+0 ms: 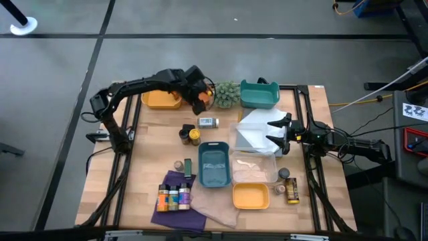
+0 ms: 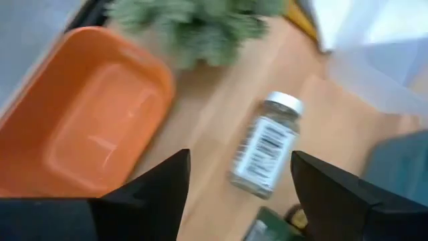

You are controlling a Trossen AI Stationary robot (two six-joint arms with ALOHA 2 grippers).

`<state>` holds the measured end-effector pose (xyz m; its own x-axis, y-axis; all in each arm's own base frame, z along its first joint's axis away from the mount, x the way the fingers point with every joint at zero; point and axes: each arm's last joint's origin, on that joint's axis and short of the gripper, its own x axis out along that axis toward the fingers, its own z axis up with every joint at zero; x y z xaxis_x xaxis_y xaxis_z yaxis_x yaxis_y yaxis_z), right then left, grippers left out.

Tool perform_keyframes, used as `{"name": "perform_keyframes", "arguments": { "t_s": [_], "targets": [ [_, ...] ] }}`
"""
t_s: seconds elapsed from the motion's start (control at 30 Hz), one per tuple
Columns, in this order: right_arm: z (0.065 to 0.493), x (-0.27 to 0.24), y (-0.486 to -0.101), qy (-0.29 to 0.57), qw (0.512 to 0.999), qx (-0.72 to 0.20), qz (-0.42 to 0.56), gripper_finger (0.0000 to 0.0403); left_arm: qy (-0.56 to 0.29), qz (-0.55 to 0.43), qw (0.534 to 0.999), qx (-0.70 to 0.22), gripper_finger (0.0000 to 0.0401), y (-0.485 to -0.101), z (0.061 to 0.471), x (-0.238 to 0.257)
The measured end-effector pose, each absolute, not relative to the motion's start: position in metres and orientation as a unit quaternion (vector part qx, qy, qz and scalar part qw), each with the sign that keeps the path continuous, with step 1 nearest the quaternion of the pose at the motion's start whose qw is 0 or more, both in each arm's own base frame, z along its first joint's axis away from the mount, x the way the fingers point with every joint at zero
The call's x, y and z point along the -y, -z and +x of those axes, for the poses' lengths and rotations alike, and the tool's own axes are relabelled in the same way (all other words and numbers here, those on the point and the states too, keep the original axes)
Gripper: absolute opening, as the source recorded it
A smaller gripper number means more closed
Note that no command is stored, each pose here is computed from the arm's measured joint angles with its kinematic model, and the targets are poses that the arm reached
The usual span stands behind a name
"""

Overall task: Sort spices by type
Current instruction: Put the top yellow seasoning bottle into the orange bin

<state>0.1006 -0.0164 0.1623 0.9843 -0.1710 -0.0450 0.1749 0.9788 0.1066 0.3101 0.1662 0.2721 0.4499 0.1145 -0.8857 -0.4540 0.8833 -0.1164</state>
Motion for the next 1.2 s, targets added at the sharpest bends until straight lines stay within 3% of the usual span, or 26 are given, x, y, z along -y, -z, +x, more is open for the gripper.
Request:
{"name": "perform_keyframes", "arguments": {
  "t_s": [0.5,0.7,1.2],
  "targets": [
    [0.101,0.016,-0.162,0.087,0.995,-0.018,0.055,0.0317,-0.034,-0.067,0.796,-0.6,0.0246,-0.265,0.326,-0.074],
    [0.101,0.016,-0.162,0.087,0.995,-0.018,0.055,0.0317,-0.038,-0.046,0.775,-0.629,0.0247,-0.263,0.322,-0.06],
    [0.101,0.016,-0.162,0.083,0.994,-0.018,0.07,0.0317,-0.06,-0.058,0.772,-0.63,0.0247,-0.263,0.323,-0.055]
  ]
}}
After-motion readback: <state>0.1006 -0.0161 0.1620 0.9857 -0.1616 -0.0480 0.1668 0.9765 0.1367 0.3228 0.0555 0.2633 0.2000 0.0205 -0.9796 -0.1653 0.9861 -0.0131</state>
